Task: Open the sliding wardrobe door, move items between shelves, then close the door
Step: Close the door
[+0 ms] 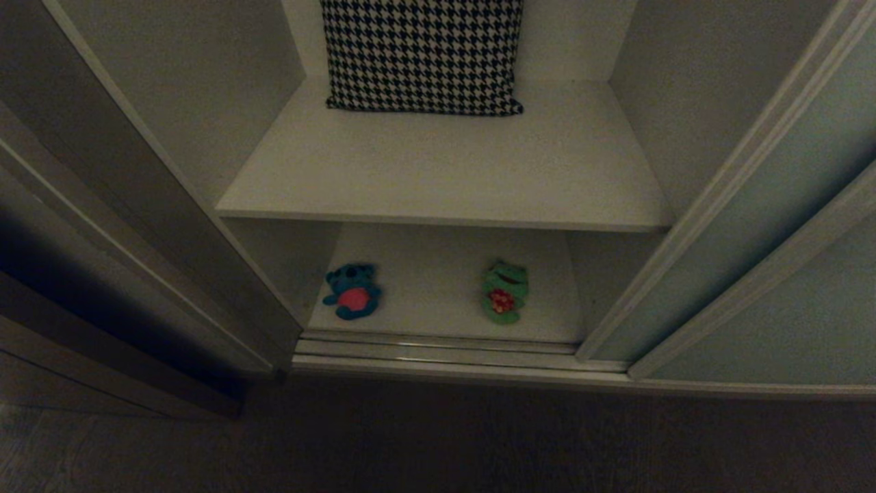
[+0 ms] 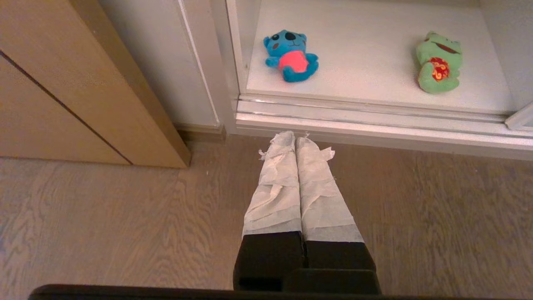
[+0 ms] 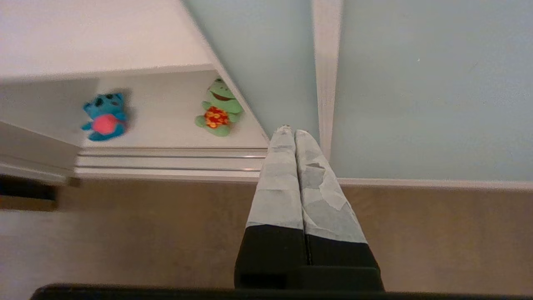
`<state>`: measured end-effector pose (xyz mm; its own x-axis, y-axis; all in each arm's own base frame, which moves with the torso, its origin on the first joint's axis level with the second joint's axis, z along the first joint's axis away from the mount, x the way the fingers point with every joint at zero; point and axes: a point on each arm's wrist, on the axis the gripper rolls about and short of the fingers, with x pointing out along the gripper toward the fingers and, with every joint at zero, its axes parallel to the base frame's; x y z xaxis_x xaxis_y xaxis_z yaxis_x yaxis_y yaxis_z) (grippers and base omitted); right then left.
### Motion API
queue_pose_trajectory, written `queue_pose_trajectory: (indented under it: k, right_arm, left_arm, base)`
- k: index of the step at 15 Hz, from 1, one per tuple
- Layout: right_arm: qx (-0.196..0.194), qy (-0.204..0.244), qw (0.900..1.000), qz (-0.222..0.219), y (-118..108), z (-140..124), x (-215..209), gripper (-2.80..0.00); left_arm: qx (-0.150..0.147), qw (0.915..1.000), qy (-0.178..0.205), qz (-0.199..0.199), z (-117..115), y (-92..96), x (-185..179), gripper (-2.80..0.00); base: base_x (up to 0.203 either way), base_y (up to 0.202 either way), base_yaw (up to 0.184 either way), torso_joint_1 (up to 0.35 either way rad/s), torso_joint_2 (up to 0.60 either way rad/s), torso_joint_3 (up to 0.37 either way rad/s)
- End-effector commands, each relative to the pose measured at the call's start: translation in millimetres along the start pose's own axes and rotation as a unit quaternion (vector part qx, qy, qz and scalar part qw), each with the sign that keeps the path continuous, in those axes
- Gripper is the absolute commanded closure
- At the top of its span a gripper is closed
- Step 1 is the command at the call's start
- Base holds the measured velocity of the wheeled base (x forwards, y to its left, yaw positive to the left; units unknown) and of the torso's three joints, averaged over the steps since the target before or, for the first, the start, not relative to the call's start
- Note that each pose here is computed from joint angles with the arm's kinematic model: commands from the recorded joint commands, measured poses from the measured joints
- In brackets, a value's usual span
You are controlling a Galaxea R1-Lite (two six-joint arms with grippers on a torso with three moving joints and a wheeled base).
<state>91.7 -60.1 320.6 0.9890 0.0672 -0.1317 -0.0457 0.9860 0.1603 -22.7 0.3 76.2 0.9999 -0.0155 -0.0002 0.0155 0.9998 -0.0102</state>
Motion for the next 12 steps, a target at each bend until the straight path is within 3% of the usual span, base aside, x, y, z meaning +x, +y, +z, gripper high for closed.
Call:
queue_pose_trajectory:
  k: [1, 6, 12]
  right_arm:
    - [0.032, 0.025, 0.999, 0.005, -19.4, -0.2, 19.5, 0.0]
    - [0.054, 0.047, 0.997, 0.017, -42.6, 3.5, 44.6, 0.0]
    - [0.051, 0.054, 0.996, 0.039, -58.7, 19.9, 76.0, 0.0]
  left_arm:
    - [0.0, 1.0, 0.0, 0.0, 0.0, 0.0, 0.0, 0.0]
    - [0.0, 1.0, 0.001, 0.0, 0.0, 0.0, 0.1, 0.0]
    - [0.0, 1.0, 0.001, 0.0, 0.0, 0.0, 0.1, 0.0]
  base:
    - [0.0, 0.0, 0.0, 0.0, 0.0, 0.0]
    - [0.0, 0.0, 0.0, 0.0, 0.0, 0.0]
    - [0.0, 0.0, 0.0, 0.0, 0.0, 0.0]
